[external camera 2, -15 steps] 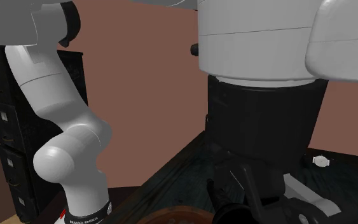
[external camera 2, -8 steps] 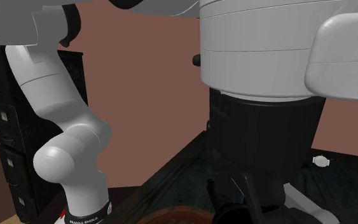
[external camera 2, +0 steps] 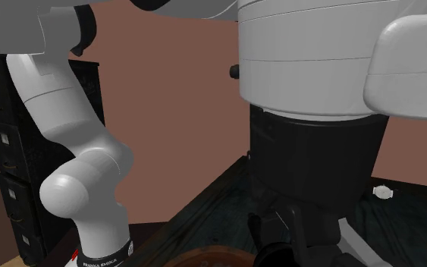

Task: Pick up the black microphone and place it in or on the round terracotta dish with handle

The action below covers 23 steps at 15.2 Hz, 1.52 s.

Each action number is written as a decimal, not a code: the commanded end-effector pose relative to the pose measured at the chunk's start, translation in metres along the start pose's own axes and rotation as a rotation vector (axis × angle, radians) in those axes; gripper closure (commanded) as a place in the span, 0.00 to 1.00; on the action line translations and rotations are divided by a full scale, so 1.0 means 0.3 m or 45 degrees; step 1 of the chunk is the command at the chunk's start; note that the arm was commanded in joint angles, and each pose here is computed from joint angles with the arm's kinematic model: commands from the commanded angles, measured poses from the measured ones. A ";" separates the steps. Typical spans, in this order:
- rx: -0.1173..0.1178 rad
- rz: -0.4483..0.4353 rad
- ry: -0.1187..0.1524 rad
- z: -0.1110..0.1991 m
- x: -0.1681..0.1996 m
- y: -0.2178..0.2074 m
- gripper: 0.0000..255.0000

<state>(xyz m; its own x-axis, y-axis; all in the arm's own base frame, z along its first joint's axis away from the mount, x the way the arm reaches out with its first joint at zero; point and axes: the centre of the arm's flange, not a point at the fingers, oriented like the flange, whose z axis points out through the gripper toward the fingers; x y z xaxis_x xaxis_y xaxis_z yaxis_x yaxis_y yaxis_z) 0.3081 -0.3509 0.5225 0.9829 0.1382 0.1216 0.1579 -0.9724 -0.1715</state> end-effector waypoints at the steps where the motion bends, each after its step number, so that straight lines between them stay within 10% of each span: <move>1: 0.000 0.000 0.000 0.000 0.000 0.000 1.00; 23: 0.000 0.000 0.000 -0.356 -0.058 0.008 1.00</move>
<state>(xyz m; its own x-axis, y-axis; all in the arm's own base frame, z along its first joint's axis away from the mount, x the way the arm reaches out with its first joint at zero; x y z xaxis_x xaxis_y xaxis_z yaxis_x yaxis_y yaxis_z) 0.2904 -0.3689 0.6199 0.9830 0.1373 0.1215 0.1571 -0.9725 -0.1718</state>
